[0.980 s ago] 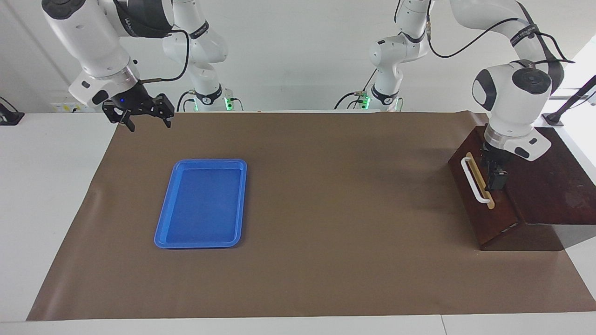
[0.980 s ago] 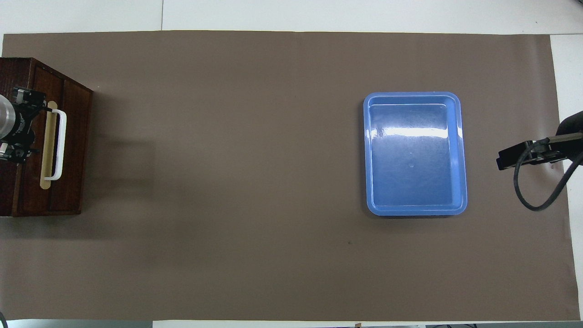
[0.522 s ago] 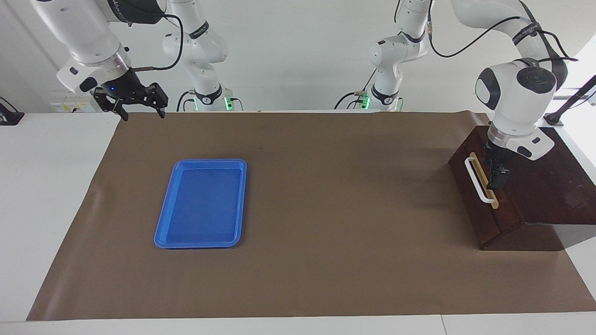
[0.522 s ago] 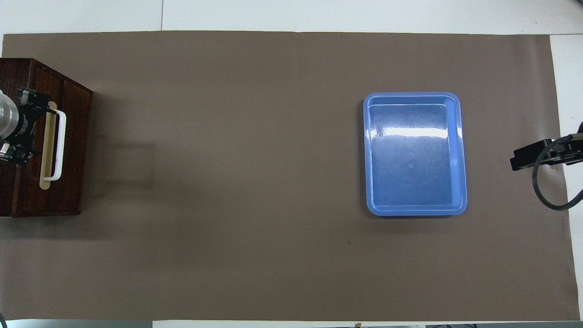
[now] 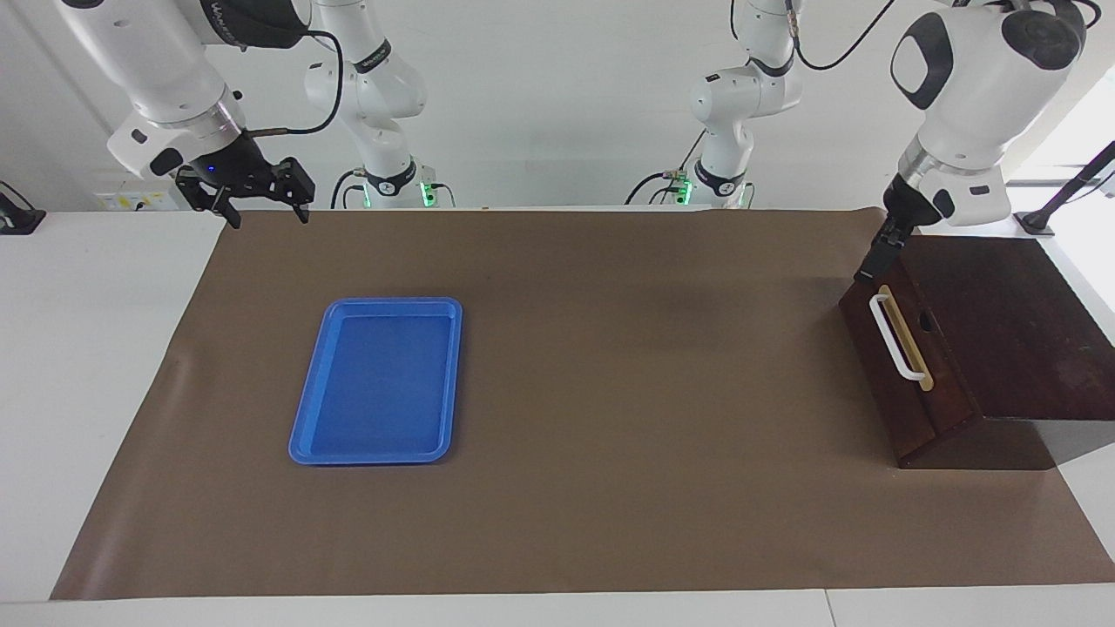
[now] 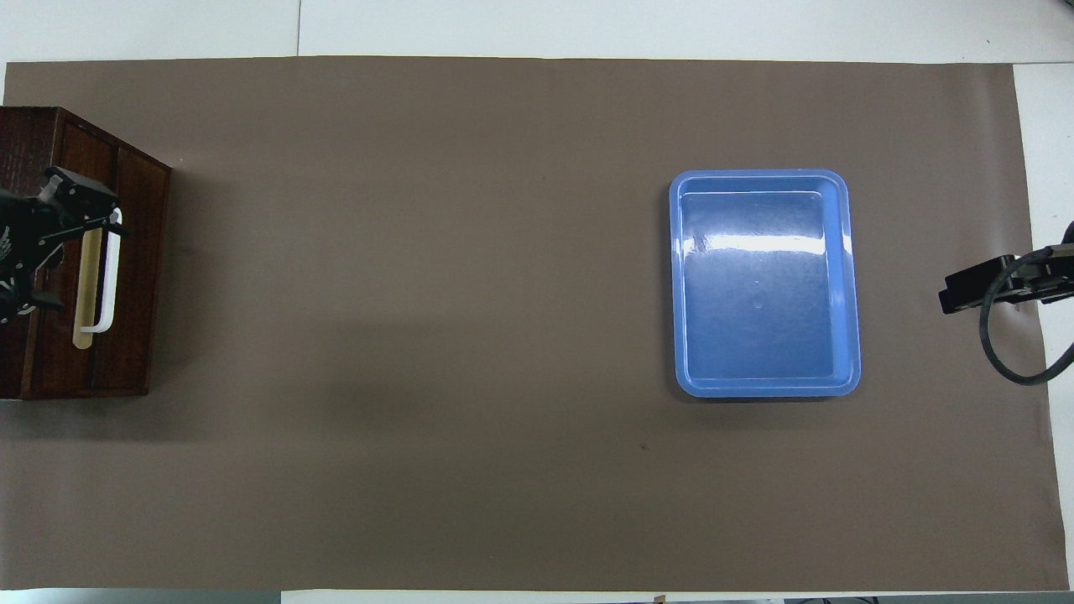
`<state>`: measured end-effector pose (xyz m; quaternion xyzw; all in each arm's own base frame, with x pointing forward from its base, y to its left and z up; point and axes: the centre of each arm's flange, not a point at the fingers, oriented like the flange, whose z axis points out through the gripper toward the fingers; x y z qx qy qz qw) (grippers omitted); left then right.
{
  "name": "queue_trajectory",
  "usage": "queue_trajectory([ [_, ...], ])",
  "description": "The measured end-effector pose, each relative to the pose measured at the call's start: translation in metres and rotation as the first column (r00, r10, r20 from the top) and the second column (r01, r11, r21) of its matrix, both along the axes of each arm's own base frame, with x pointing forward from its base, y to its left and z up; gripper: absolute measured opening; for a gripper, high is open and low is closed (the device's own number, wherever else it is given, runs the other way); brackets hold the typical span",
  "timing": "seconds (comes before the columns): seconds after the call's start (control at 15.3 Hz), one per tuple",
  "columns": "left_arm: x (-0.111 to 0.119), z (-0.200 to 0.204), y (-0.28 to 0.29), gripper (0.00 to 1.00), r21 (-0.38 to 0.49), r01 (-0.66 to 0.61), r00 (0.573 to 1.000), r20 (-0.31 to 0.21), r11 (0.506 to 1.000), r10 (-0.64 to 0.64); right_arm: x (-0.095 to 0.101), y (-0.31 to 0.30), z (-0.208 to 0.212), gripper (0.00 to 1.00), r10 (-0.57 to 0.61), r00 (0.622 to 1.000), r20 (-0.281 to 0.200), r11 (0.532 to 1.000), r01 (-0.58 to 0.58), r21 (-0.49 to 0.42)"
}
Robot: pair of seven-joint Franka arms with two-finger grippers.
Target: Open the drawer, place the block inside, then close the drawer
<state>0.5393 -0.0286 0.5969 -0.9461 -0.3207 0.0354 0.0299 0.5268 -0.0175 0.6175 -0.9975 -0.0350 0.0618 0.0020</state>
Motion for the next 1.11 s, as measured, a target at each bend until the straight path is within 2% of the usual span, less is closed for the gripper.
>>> queue_trajectory([
  [0.13, -0.01, 0.004, -0.012, 1.0, -0.018, 0.153, 0.987, -0.052, 0.988, -0.154, 0.0, -0.005, 0.0, 1.0, -0.009, 1.0, 0.0, 1.0, 0.009, 0.0],
  [0.2, -0.013, 0.004, -0.02, 1.0, -0.026, 0.219, 0.974, -0.062, 0.975, -0.22, 0.0, -0.007, 0.0, 1.0, -0.013, 1.0, 0.0, 1.0, 0.013, 0.0],
  [0.46, -0.013, 0.001, -0.026, 1.0, -0.069, 0.435, 0.896, -0.068, 0.898, -0.439, 0.0, -0.007, 0.0, 1.0, -0.014, 1.0, 0.0, 1.0, 0.014, 0.0],
  [0.72, -0.003, 0.013, -0.016, 1.0, -0.117, 0.489, 0.868, -0.037, 0.865, -0.496, 0.0, -0.004, 0.001, 1.0, -0.008, 1.0, 0.002, 1.0, 0.008, 0.0],
  [1.11, -0.005, 0.02, -0.033, 1.0, -0.118, 0.517, 0.851, -0.034, 0.848, -0.524, 0.0, -0.003, 0.001, 1.0, -0.006, 1.0, 0.002, 1.0, 0.006, -0.001],
])
